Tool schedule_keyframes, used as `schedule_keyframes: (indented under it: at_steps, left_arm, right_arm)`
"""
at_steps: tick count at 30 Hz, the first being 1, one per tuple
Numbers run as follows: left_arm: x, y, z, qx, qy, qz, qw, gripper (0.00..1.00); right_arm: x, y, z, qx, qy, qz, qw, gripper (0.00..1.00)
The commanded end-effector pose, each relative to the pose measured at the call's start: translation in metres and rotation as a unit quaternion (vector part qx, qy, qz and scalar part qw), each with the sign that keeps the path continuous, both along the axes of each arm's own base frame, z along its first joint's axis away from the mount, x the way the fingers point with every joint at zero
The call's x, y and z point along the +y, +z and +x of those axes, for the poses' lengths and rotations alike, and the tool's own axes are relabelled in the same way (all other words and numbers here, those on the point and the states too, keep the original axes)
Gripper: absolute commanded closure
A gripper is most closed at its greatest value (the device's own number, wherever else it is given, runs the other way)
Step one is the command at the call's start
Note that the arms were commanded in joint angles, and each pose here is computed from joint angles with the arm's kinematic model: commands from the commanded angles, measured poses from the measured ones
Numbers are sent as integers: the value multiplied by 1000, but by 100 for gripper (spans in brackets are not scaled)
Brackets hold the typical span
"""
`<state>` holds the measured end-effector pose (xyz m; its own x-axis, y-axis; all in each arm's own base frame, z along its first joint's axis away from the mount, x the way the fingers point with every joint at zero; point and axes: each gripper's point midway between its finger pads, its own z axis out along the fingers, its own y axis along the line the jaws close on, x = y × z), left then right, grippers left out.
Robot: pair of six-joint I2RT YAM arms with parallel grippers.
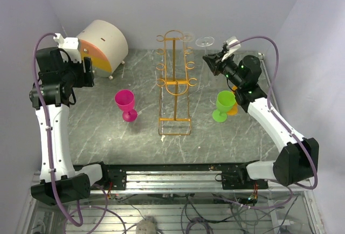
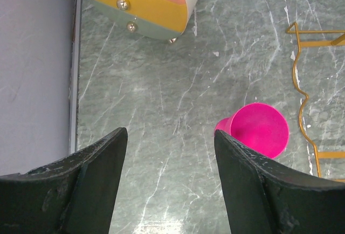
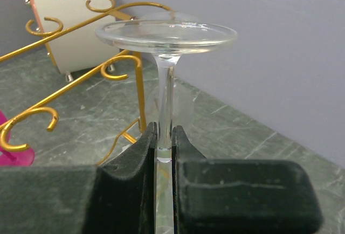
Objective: Place the wine glass upside down on the wine glass rack
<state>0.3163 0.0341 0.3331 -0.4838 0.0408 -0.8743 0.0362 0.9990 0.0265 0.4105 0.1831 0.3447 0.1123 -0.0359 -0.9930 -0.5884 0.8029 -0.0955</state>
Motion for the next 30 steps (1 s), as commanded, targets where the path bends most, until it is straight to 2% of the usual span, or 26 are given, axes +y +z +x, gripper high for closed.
schedule_keyframes:
  at_steps: [1, 17, 30]
  left_arm:
    - [-1, 5, 2, -15, -10, 2, 1000, 24]
    - [-7, 2, 1, -9, -24, -6, 1000, 23]
    - [-10, -6, 4, 4, -34, -13, 999, 24]
  right_arm:
    - [10, 20, -4, -55, 39, 7, 998, 100]
    - [31, -10, 11, -64, 94, -30, 993, 100]
    - [39, -19, 28, -64, 101, -20, 993, 100]
